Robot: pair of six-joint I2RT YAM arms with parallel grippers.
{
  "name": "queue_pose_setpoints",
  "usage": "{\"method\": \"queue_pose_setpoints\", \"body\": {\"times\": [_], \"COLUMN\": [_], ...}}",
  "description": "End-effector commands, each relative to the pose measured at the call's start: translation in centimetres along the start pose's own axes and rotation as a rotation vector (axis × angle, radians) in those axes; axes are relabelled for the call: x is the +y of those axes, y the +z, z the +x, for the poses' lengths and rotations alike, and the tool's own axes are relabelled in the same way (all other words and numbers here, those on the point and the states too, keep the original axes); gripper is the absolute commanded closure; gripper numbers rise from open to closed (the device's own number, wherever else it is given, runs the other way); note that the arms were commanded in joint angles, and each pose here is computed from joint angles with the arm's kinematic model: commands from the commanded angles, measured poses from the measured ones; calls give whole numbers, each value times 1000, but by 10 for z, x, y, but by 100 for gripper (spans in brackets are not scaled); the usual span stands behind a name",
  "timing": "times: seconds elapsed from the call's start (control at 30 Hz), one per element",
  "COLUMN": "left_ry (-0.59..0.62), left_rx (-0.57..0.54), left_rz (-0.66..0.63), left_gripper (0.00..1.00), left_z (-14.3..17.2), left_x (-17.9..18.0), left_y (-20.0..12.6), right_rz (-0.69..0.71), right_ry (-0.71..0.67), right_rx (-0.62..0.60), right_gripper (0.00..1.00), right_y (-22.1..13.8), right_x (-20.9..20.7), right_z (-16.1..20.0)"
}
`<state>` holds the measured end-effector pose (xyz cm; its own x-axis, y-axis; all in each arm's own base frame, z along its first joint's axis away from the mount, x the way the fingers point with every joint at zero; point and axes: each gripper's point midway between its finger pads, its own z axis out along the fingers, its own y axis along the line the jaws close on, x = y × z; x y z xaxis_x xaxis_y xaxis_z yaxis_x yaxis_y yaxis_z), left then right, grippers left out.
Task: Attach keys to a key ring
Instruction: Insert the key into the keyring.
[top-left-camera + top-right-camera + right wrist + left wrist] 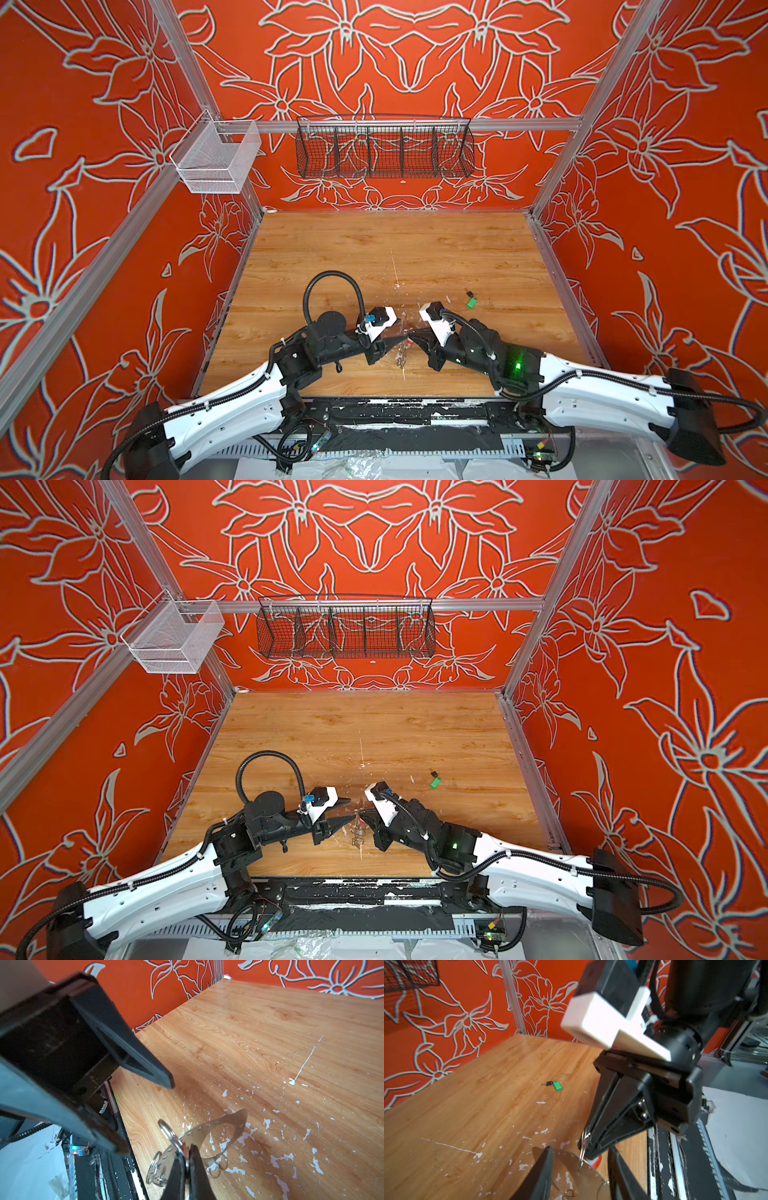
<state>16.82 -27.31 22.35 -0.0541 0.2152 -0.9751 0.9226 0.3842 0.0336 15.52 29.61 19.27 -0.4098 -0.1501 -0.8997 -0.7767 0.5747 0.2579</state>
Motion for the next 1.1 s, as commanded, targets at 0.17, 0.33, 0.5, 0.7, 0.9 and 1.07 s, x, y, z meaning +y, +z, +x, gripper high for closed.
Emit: {"method": "queue_pose_setpoints", "body": {"times": [0.17,0.33,0.5,0.7,0.9,1.07], "left_ry": [23,22,17,17,31,42], "left_rx": [33,40,49,1,-107,-155], "left_rz": [68,76,69,40,5,1], "left_gripper": [67,83,100,100,100,100], "left_z": [-5,-7,-5,-11,-22,-29], "left_x": [-9,-9,-7,-4,-2,-3], "left_y": [8,10,11,8,-2,-8], "right_rz": [-45,-43,-19,77,176,159], "right_ry": [-52,-56,-52,-4,74,167], "right_rx": [-41,-35,-44,-34,-9,-7], "right_gripper": [100,100,100,100,100,100], "right_y": [-6,-4,-6,-5,-3,1], "right_x": [10,10,5,-13,-41,-53], "right_z": [-15,-14,-14,-7,11,23]}}
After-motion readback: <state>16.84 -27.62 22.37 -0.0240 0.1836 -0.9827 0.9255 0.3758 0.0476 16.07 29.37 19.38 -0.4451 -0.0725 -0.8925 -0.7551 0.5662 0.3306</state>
